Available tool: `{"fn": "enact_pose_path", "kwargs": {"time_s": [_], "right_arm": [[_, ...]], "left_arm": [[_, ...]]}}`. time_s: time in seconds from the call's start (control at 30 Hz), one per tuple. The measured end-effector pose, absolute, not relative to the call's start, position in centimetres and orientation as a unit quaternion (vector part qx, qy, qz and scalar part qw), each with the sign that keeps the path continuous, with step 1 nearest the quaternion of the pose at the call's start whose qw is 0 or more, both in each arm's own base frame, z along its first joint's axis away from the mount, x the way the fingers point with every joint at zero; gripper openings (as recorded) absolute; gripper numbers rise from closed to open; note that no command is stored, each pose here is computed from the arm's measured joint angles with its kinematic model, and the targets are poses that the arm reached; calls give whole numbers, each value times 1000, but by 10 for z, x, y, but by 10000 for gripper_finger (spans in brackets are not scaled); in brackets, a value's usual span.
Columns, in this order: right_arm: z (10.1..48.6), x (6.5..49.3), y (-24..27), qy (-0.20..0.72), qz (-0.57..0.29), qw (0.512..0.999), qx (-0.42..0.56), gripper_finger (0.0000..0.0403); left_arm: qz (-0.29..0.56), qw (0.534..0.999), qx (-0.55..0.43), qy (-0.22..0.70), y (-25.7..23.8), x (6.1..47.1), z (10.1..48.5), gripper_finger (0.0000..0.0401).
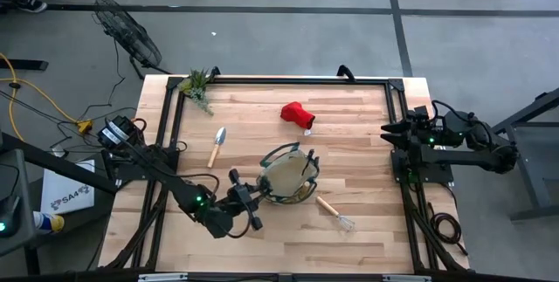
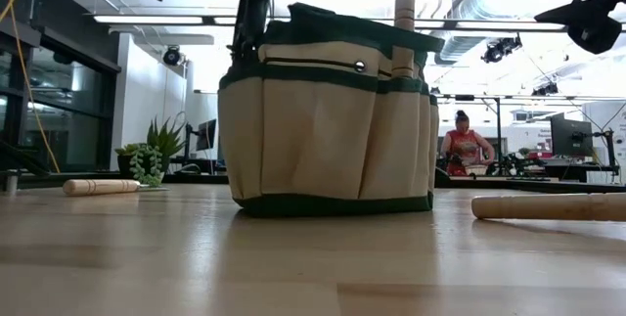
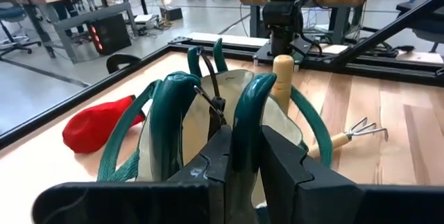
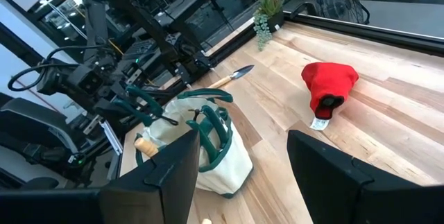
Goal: Pick & Place Garden tools in Gardening bag
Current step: Put the green shear scissors into the white gardening bag, then put the brown trowel into the white gardening bag
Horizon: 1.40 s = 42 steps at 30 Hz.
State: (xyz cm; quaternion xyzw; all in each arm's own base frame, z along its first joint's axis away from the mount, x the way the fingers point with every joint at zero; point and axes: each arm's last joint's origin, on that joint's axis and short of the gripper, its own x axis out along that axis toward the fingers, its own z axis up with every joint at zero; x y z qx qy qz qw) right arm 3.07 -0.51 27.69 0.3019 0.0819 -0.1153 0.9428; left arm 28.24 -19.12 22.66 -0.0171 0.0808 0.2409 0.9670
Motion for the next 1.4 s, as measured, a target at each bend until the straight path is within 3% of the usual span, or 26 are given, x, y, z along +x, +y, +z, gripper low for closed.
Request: {"fn": "enact_pose_path", "kwargs": {"time_s": [0.33, 0.6, 0.9, 1.4], "right_arm": [[277, 31, -5, 82, -114, 943, 302, 210], [277, 31, -5, 83, -110, 943, 302, 210], [276, 31, -5, 88, -111, 943, 302, 210], [273, 30, -3, 109, -91, 940, 309, 210]], "left_arm": [[226, 970, -20, 88, -192, 282, 226, 43], [222, 970, -30, 91, -187, 286, 225, 90], [221, 971, -31, 91, -186, 287, 226, 98], [223, 971, -66, 56, -177, 276, 259, 110]]}}
